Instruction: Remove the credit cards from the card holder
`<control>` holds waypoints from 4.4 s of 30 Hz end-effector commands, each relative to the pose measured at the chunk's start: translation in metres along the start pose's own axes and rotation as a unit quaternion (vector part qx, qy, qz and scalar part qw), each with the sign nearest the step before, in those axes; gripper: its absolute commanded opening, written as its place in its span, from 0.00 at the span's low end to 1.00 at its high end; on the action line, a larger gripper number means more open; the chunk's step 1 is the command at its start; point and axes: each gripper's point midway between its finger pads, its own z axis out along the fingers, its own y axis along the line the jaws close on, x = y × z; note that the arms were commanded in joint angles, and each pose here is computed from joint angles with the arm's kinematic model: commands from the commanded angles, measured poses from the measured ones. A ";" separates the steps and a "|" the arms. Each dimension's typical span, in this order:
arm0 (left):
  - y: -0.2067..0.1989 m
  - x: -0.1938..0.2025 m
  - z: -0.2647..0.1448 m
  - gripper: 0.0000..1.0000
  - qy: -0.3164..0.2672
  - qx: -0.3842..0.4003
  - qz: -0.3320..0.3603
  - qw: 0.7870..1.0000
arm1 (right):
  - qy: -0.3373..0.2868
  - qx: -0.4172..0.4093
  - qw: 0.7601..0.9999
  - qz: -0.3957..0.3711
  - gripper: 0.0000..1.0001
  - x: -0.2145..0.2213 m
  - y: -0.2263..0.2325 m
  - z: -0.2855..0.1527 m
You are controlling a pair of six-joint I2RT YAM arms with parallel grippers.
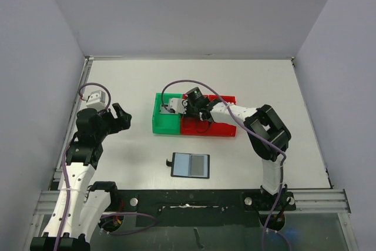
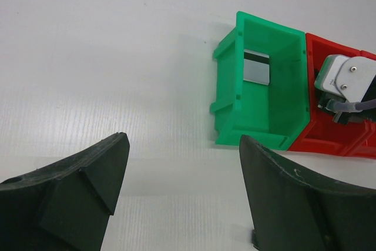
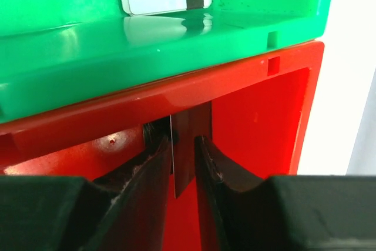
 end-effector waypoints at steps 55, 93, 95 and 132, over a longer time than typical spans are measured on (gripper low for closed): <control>-0.107 0.008 -0.028 0.75 0.052 0.210 -0.048 0.975 | -0.264 0.093 0.690 0.668 0.98 0.010 0.022 -0.225; -0.151 0.246 -0.007 0.40 0.337 0.093 0.018 0.937 | -0.091 -0.100 0.593 0.794 0.47 -0.020 0.184 -0.155; -0.147 0.247 -0.009 0.38 0.339 0.086 0.021 0.937 | -0.090 -0.102 0.597 0.791 0.45 -0.023 0.184 -0.153; -0.124 0.262 -0.020 0.15 0.361 0.077 0.036 0.929 | 0.007 -0.069 0.653 0.754 0.34 -0.012 0.190 -0.142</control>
